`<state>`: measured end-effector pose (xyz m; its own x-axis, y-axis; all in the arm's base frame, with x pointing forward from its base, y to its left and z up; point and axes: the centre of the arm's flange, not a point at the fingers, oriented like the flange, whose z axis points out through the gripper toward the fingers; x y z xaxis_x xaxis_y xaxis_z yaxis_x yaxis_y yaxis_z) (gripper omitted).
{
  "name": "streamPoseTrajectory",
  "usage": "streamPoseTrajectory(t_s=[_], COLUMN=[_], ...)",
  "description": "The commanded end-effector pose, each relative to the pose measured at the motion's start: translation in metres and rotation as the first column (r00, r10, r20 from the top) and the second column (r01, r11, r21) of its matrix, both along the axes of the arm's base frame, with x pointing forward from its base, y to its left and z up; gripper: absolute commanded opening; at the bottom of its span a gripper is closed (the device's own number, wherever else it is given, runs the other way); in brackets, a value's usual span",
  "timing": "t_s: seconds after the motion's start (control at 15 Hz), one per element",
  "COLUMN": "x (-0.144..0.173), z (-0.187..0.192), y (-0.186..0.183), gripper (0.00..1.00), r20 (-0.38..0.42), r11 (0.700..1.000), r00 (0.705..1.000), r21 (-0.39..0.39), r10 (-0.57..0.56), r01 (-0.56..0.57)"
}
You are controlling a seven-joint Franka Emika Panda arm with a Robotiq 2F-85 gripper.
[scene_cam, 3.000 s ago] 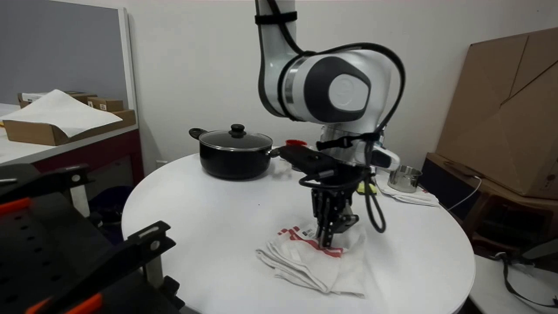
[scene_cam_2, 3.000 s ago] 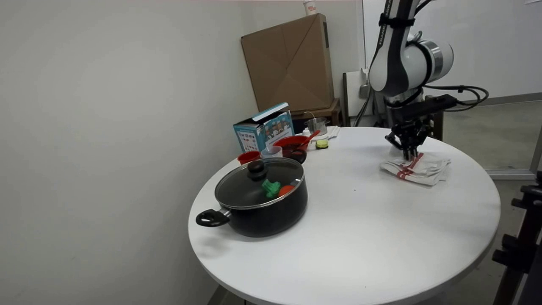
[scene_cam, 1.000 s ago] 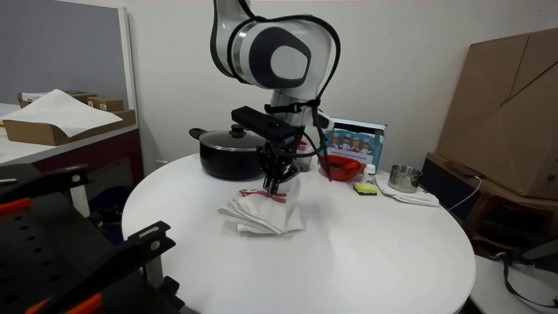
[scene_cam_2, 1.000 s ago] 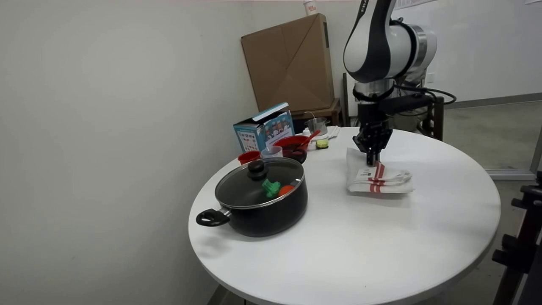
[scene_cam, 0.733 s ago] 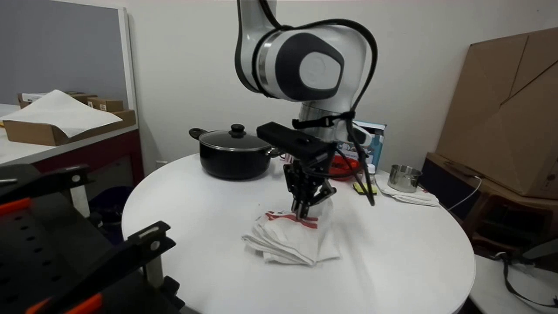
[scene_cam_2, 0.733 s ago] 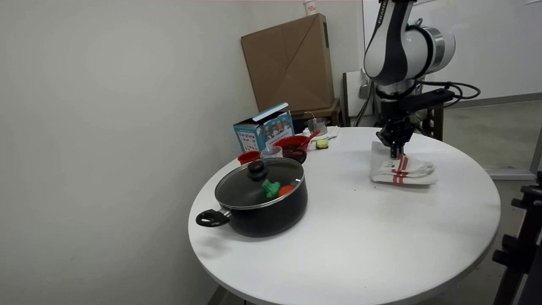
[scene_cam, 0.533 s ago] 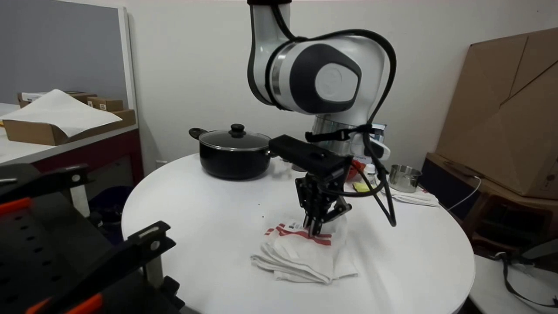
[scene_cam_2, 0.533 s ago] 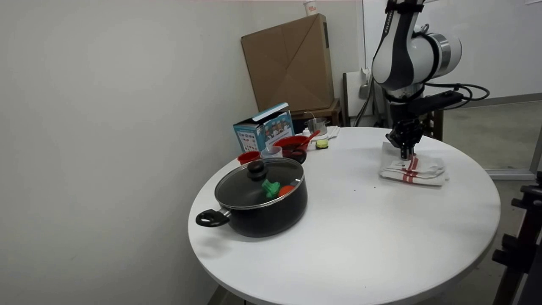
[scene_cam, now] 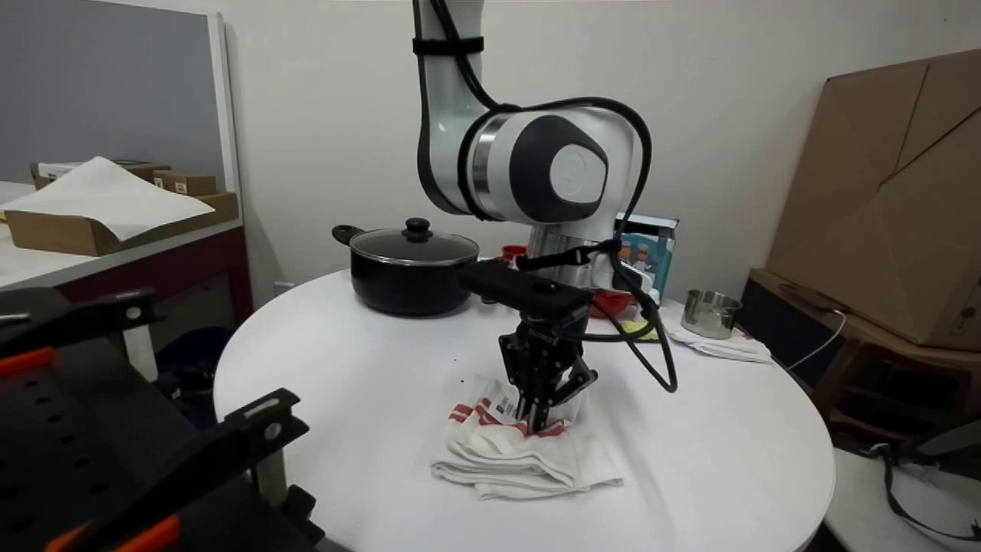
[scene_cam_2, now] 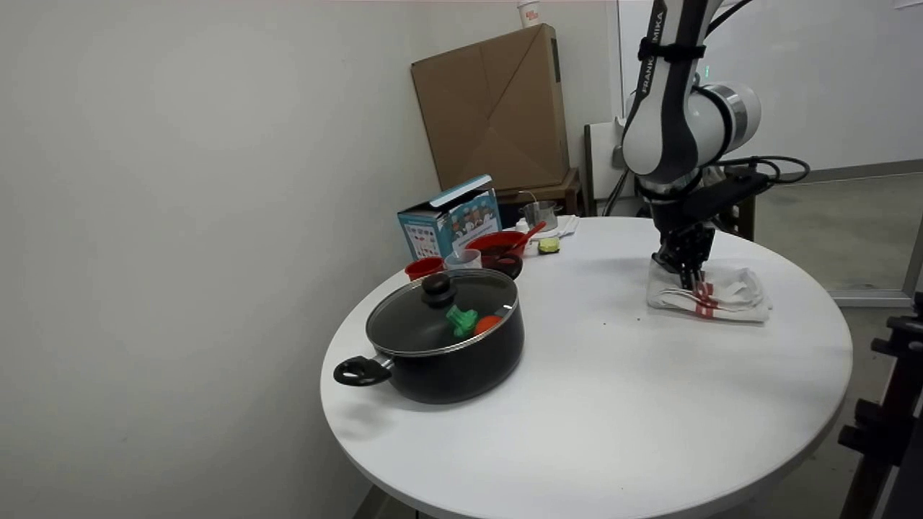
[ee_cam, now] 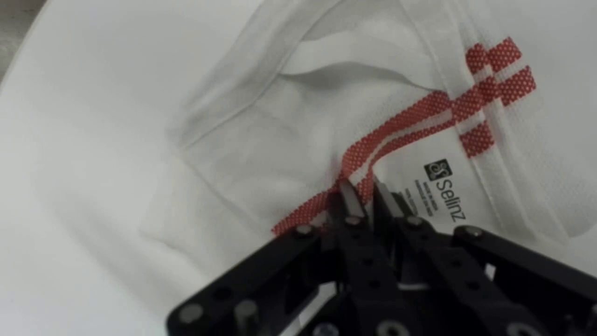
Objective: Use the towel to wipe the table
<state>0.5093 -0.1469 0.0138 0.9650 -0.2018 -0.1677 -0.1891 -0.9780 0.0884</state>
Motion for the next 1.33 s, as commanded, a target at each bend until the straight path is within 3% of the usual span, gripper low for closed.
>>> streamPoseTrajectory(t_s=[0.0,0.53,0.87,1.07,1.13,1.27], x=[0.012,0.026,0.025,0.024,0.029,0.029], z=[-0.048,-0.051,-0.061,-0.062,-0.006,-0.006], y=[0.039,0.085,0.103,0.110,0.089,0.091], gripper=[0.04,0.04,0.04,0.04,0.11,0.11], r20=[-0.078,-0.130,-0.153,-0.148,-0.122,-0.122], r11=[0.998,0.996,0.994,0.994,0.996,0.997], r00=[0.996,0.991,0.986,0.989,0.991,0.992], r21=[-0.022,0.085,0.097,0.105,0.078,0.079], r10=[0.052,0.027,0.068,0.015,0.053,0.036], r01=[-0.053,-0.016,-0.054,0.001,-0.044,-0.027])
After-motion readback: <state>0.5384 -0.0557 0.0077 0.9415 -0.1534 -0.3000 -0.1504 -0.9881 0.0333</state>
